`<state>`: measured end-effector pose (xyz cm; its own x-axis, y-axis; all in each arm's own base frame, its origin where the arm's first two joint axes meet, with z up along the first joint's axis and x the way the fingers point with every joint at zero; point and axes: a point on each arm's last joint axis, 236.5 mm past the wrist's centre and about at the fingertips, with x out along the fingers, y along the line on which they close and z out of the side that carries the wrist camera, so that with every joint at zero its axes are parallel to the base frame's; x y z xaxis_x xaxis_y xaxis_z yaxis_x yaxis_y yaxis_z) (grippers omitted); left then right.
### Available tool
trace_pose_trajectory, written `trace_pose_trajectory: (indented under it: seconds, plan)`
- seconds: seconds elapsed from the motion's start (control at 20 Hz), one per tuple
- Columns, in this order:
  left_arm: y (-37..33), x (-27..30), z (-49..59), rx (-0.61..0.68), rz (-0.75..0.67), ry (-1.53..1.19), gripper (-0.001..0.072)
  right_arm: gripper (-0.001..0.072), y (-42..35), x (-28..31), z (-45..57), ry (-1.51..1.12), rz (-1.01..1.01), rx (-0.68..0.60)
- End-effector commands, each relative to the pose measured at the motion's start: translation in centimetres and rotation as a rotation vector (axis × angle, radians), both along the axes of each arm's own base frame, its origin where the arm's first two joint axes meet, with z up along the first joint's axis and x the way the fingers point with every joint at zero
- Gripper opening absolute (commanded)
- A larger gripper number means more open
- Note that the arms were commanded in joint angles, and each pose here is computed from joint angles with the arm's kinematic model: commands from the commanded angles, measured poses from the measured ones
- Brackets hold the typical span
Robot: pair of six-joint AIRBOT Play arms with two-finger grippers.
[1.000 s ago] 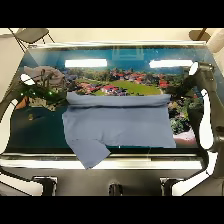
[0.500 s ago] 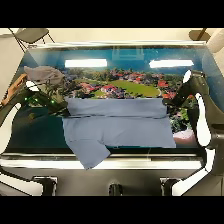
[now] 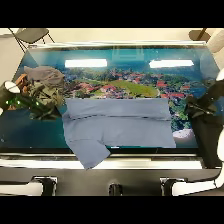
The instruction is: Fold the shirts.
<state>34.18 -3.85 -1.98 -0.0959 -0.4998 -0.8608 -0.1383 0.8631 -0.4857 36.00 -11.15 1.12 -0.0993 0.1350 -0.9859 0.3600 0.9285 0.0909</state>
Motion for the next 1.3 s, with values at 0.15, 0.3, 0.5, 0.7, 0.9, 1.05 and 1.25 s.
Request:
trace_pose_trajectory:
  seconds: [0.15,0.3,0.5,0.7,0.9,1.05,1.25]
  plan:
    - [-4.0,-13.4,-5.3,-0.075,-0.001,0.112,0.0444,0.0518,1.1,-4.6,-0.4,-0.030,-0.066,0.042]
    - [-5.4,-15.5,-6.8,-0.089,0.034,0.112,0.0444,0.0518,1.9,-6.3,-1.7,-0.016,-0.058,0.052]
    - [-6.9,-16.2,-7.8,-0.089,0.011,0.114,0.0444,0.0519,2.7,-8.2,-3.3,0.003,-0.051,0.060]
    - [-7.8,-15.2,-8.5,-0.066,0.034,0.085,0.0443,0.0519,3.2,-9.3,-4.4,-0.002,-0.053,0.058]
    - [-8.2,-14.6,-9.2,-0.039,0.056,0.075,0.0371,0.0520,3.8,-10.6,-5.7,0.030,-0.046,0.073]
    - [-8.8,-14.3,-9.5,-0.021,0.057,0.063,0.0293,0.0570,4.2,-11.6,-6.5,0.060,-0.042,0.087]
    - [-9.0,-14.6,-9.4,-0.023,0.035,0.062,0.0034,0.0570,5.6,-13.3,-8.0,0.102,-0.033,0.136]
